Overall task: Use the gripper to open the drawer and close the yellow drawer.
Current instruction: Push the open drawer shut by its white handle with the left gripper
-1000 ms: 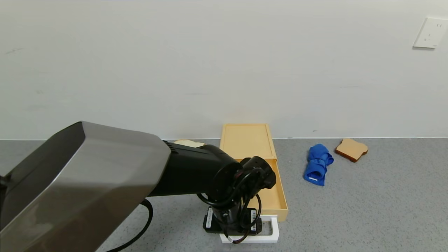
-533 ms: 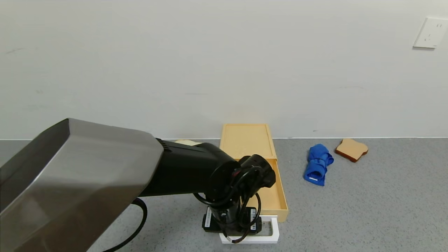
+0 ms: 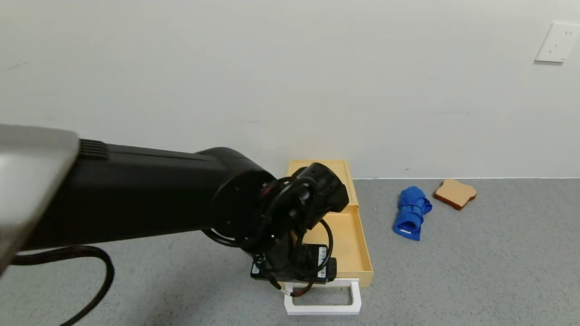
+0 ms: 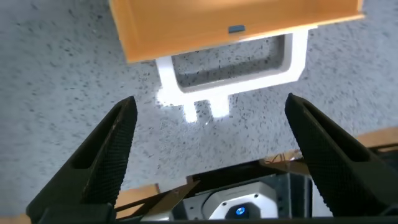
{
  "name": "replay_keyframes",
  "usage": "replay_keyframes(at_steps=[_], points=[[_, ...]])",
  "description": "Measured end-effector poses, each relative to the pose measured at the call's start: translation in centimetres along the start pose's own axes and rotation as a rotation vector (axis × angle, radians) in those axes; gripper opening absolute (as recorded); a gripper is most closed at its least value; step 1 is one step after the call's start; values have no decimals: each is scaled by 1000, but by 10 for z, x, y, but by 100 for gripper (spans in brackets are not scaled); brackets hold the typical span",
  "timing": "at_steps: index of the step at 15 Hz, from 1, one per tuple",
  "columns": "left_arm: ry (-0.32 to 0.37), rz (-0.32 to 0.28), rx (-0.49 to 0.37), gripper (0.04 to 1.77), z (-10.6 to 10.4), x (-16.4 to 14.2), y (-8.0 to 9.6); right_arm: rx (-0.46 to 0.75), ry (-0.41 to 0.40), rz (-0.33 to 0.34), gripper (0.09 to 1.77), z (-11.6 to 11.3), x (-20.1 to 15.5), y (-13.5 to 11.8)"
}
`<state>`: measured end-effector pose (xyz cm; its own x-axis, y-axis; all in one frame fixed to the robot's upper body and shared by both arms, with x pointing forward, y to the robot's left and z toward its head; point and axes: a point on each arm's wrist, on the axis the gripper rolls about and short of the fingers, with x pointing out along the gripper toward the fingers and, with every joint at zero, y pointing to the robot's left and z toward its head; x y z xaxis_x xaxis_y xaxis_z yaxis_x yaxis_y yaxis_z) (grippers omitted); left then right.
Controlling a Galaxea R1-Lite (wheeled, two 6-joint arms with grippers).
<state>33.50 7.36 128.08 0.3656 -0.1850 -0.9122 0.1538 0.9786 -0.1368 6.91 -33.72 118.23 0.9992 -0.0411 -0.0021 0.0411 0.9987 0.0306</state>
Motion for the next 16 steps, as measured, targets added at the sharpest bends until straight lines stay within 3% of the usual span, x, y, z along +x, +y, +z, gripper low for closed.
replay_keyframes(at_steps=[5, 9, 13, 16], points=[[-97, -89, 135, 172, -2, -64, 23, 0, 0, -1, 171, 0, 0, 0], [-179, -249, 228, 172, -4, -107, 55, 0, 0, 0, 171, 0, 0, 0], [-359, -365, 322, 172, -10, -127, 91, 0, 0, 0, 171, 0, 0, 0], [-504, -417, 326, 172, -12, -129, 103, 0, 0, 0, 171, 0, 0, 0]])
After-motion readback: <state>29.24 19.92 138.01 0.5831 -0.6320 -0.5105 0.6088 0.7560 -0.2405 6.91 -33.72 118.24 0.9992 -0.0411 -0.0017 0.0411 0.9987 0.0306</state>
